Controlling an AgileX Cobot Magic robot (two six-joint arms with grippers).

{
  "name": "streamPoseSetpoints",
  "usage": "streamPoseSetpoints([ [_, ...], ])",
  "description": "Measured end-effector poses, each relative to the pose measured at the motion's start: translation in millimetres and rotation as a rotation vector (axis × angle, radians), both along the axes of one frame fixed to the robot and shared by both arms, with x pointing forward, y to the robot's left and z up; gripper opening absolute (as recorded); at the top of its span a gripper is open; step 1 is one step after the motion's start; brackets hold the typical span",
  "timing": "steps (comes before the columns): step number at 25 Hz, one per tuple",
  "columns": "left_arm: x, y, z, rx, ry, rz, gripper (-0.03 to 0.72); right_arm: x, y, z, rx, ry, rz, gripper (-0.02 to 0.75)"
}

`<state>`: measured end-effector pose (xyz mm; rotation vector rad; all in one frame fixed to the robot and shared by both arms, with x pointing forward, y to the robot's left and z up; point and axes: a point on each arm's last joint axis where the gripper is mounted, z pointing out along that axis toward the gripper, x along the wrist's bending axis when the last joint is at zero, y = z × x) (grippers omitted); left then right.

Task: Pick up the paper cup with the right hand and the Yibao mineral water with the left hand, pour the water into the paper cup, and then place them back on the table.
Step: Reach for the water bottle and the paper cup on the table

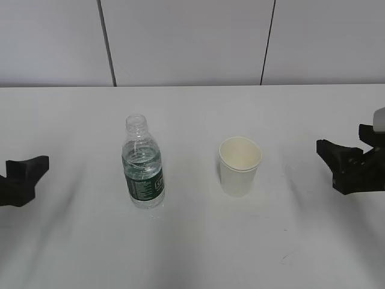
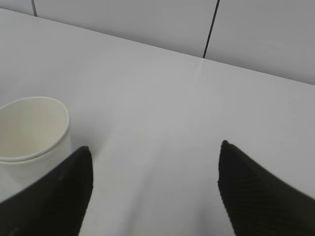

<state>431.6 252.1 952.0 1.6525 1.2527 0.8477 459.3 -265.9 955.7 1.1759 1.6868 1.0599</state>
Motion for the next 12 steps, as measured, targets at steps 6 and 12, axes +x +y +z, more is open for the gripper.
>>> streamPoseSetpoints([
  [6,0.0,-6.4,-18.2,0.009,-0.053,-0.082,0.587,6.4,4.7,-5.6,-0.002,-0.047,0.048,0.604],
  [12,-9.0,-6.7,-41.7,-0.038,-0.098,-0.097,0.587,2.6,9.6,-21.8,0.017,-0.087,0.105,0.594],
])
